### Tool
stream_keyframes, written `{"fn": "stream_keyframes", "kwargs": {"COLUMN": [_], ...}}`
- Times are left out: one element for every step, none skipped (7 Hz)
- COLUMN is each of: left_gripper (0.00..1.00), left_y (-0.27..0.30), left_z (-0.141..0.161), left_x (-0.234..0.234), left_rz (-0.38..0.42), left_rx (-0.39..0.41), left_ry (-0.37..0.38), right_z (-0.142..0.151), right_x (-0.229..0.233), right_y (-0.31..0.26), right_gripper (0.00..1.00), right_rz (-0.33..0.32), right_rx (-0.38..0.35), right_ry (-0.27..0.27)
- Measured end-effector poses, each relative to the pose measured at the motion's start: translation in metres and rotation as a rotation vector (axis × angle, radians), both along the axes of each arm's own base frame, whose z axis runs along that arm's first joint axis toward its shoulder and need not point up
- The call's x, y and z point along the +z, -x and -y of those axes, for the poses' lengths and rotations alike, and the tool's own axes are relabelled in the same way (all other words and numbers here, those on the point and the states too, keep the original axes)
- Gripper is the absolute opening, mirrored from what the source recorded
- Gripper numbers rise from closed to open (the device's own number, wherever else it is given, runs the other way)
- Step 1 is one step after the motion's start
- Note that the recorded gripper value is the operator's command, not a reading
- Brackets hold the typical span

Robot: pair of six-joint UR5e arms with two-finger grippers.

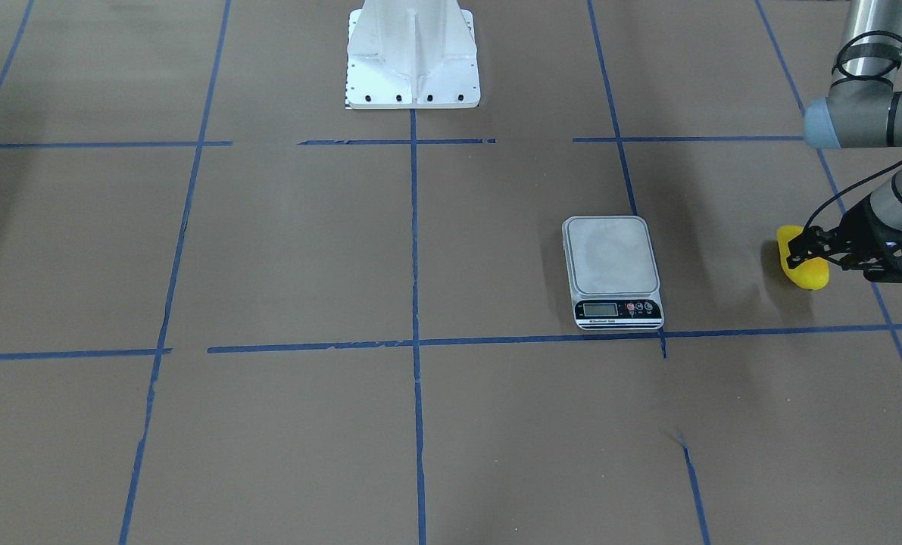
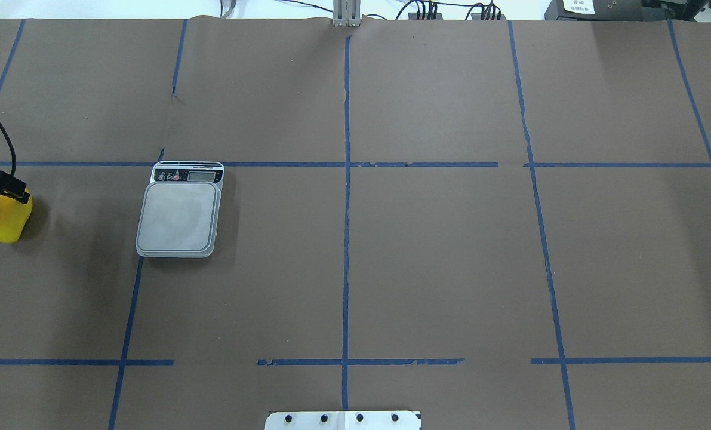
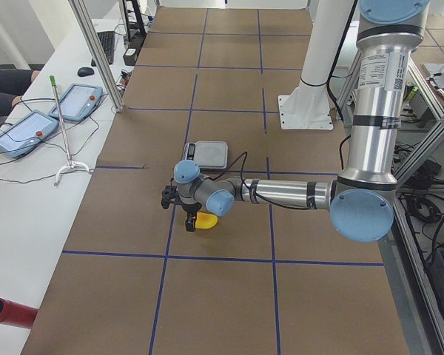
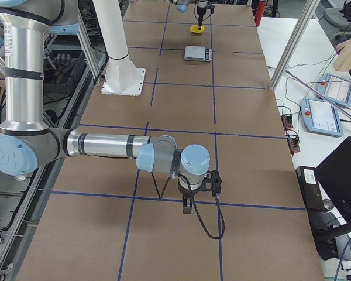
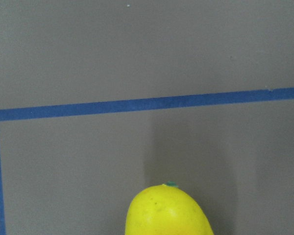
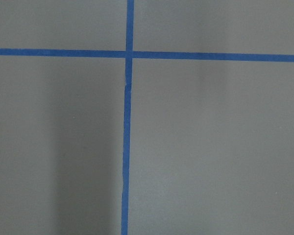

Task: Weigh mango
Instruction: 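Lower the left gripper over the mango and close on it, then lift the mango with the left gripper and carry it over the scale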

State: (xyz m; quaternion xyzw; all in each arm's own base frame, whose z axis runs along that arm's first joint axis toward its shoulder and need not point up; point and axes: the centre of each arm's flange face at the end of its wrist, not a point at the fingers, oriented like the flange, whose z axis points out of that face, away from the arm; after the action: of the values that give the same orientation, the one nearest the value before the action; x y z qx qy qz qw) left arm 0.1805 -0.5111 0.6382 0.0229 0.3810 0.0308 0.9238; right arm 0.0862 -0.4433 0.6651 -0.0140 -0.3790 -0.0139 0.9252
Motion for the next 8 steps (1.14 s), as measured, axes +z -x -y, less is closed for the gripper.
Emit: {"fn": "stream_keyframes", "kwargs": {"left_gripper": [0.80,0.33,0.00,0.00,0.00,0.00,0.00,0.00], "left_y": [-0.004,-0.010,-0.015,-0.018,-0.019,-0.024,-0.029,-0.037], "left_z": [-0.002,-0.005,-0.007,-0.008,-0.009,-0.009,-0.007,0.000], "left_x": [0.003,0.004,0.006,0.006,-0.006,-0.036,-0.074,-0.117], "left_rz": [0.000,-0.001,0.001,0.000,-0.023,-0.075,-0.125,-0.162], "left_rx": [0.008,0.019,0.030,0.034,0.043,0.062,0.068,0.043], "left_ry": [0.010,0.016,0.021,0.021,0.013,0.005,0.008,0.018], "right_z": [0.000,0.000,0.000,0.000,0.000,0.000,0.000,0.000], "right_x": [0.000,0.000,0.000,0.000,0.000,0.000,0.000,0.000], "right_y": [0.000,0.000,0.000,0.000,0.000,0.000,0.000,0.000], "right_gripper": [1.00,1.00,1.00,1.00,1.00,1.00,1.00,1.00], "right_rz": [0.000,0.000,0.000,0.000,0.000,0.000,0.000,0.000], "right_rx": [0.000,0.000,0.000,0.000,0.000,0.000,0.000,0.000], "right_ry": [0.000,0.000,0.000,0.000,0.000,0.000,0.000,0.000]}}
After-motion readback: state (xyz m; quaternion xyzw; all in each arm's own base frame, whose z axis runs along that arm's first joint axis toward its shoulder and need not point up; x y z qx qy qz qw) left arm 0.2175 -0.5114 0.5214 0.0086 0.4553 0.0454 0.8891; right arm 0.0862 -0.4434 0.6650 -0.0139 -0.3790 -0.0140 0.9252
